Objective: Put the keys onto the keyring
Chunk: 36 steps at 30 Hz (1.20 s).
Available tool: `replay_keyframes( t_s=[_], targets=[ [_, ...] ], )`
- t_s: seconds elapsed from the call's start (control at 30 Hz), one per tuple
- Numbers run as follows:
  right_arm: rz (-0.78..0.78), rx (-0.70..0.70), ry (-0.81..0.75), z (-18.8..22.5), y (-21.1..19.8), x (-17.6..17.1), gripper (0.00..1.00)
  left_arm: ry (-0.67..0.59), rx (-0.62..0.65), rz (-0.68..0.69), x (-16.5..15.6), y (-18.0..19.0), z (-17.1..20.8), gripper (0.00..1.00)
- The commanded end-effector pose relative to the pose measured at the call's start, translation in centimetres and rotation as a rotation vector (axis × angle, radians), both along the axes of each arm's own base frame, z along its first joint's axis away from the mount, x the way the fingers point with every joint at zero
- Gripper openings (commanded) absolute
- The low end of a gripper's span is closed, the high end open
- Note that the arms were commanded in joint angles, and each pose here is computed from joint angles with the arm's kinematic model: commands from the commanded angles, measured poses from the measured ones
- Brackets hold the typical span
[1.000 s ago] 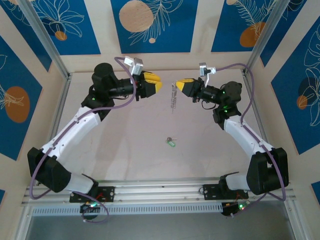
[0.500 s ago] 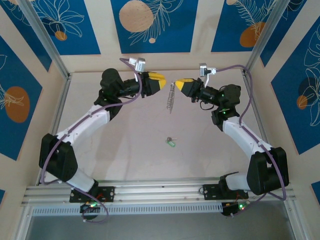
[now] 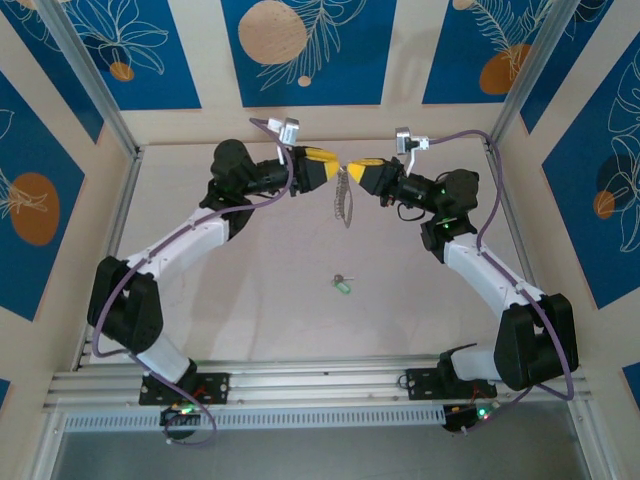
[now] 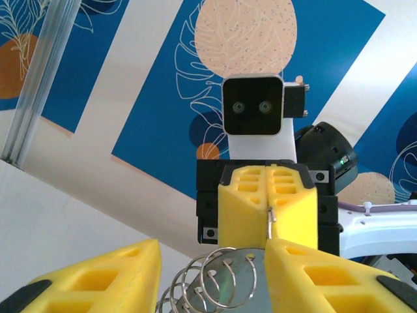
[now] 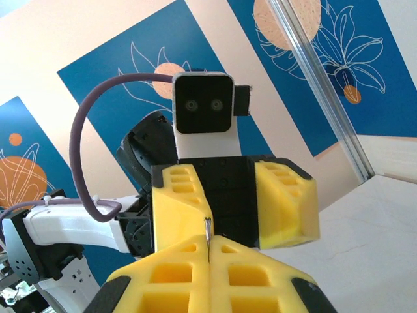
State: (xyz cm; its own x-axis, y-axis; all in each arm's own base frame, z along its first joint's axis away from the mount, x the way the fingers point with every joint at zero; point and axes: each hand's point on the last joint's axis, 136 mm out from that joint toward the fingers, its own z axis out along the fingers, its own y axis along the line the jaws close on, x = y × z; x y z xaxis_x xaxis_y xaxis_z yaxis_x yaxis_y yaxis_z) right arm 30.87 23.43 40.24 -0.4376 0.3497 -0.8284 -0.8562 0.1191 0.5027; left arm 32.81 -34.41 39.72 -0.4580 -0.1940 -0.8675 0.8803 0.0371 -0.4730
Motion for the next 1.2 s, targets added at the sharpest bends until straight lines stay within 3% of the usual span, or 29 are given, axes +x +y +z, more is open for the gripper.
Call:
replay_keyframes(
  t_s=[0.0,1.17],
  targets=[
    [-0.016,0.029,-0.055,1.5,0.0,-0.1,0.00,-0.076,-0.044,-0.044,-1.1,-0.5,2.5,0.45],
    [-0.084,0.023,-0.023,0.7,-1.2,0.8,0.00,-0.117,-0.052,0.008,-1.0,-0.2,3.1,0.50]
  ],
)
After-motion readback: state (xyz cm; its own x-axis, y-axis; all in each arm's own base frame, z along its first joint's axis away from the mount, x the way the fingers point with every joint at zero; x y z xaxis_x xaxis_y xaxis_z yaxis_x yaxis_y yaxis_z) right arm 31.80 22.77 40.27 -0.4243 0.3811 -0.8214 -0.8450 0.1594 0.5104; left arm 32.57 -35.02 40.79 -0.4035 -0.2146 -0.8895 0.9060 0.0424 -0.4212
